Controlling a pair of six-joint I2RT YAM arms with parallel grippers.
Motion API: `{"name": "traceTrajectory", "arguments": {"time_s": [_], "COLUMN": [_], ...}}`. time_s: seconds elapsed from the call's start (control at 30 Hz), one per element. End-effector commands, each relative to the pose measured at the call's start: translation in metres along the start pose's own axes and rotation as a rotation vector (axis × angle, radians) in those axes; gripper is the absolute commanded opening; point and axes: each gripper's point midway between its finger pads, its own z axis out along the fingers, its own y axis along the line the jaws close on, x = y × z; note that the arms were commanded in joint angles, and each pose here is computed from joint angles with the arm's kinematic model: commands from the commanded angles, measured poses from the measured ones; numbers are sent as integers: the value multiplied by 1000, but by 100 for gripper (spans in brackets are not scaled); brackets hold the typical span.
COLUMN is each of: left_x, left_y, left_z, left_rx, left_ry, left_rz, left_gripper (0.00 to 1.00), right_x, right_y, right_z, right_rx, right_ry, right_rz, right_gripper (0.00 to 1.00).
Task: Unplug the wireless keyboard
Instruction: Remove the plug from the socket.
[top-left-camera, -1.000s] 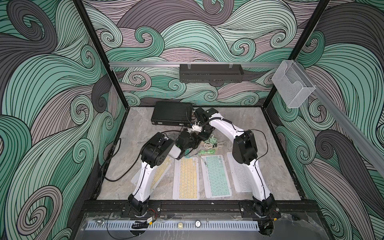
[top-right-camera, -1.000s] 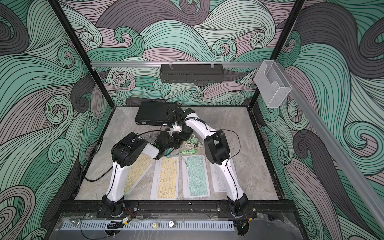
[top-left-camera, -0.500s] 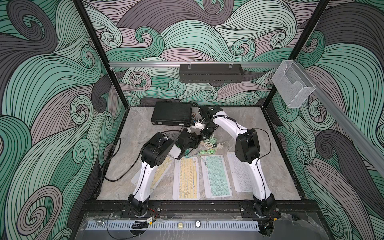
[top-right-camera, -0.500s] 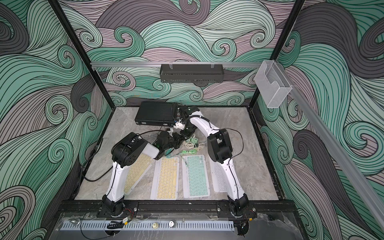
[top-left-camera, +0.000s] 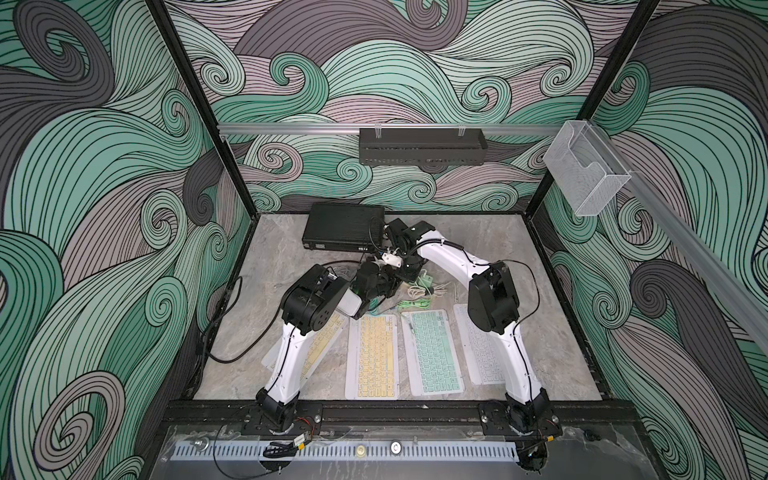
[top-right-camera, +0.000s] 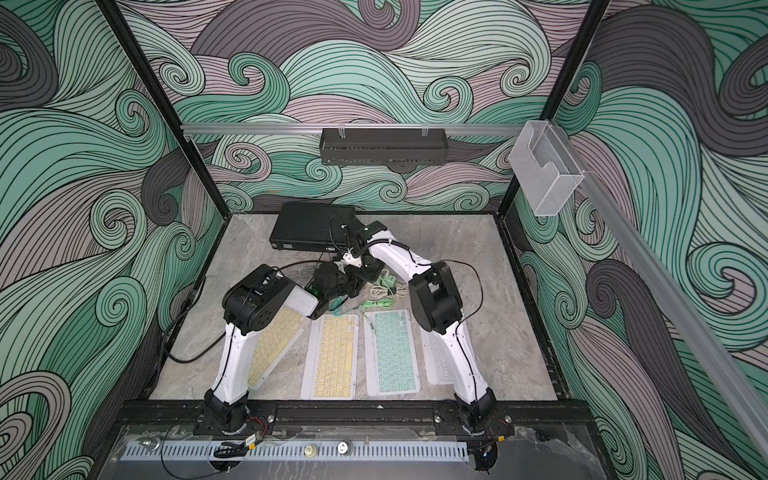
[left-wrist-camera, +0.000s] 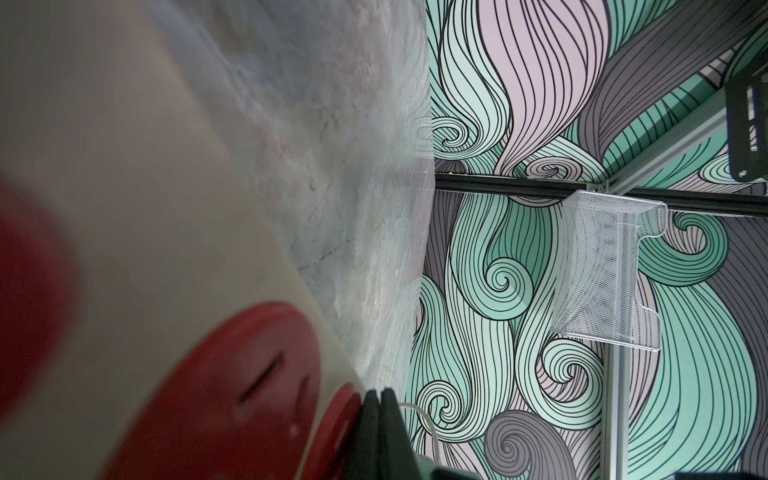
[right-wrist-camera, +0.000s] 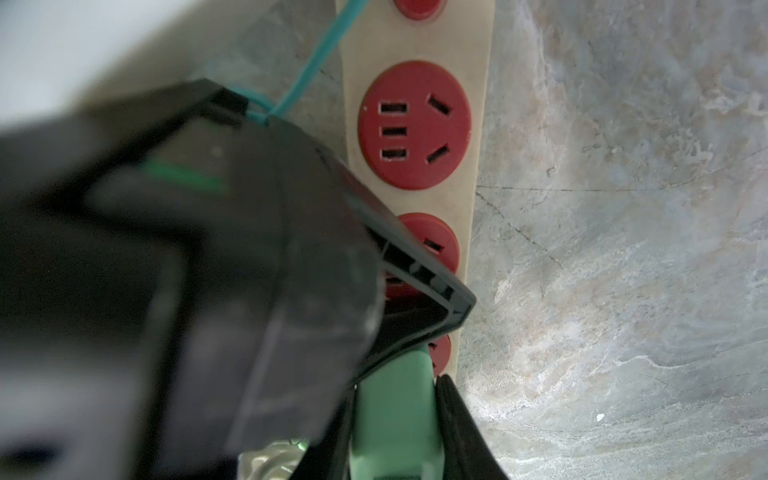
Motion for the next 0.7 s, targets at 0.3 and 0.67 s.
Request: {"name": "traceTrajectory", "arguments": {"time_s": [0.3, 0.67], "left_x": [21, 21], "left_y": [126, 127], "left_z": [-19, -19], "left_rx": [-382, -383], "left_ry": [41, 43], "left_rz": [-132, -131], "left_gripper": [0, 0], "right_x": [-34, -37], "right_y": [-4, 3], "right_z": [-59, -85], "right_rx": [-99, -153], "right_ry": [-290, -341], "right_rz": [54, 101], "right_gripper": [0, 0]}}
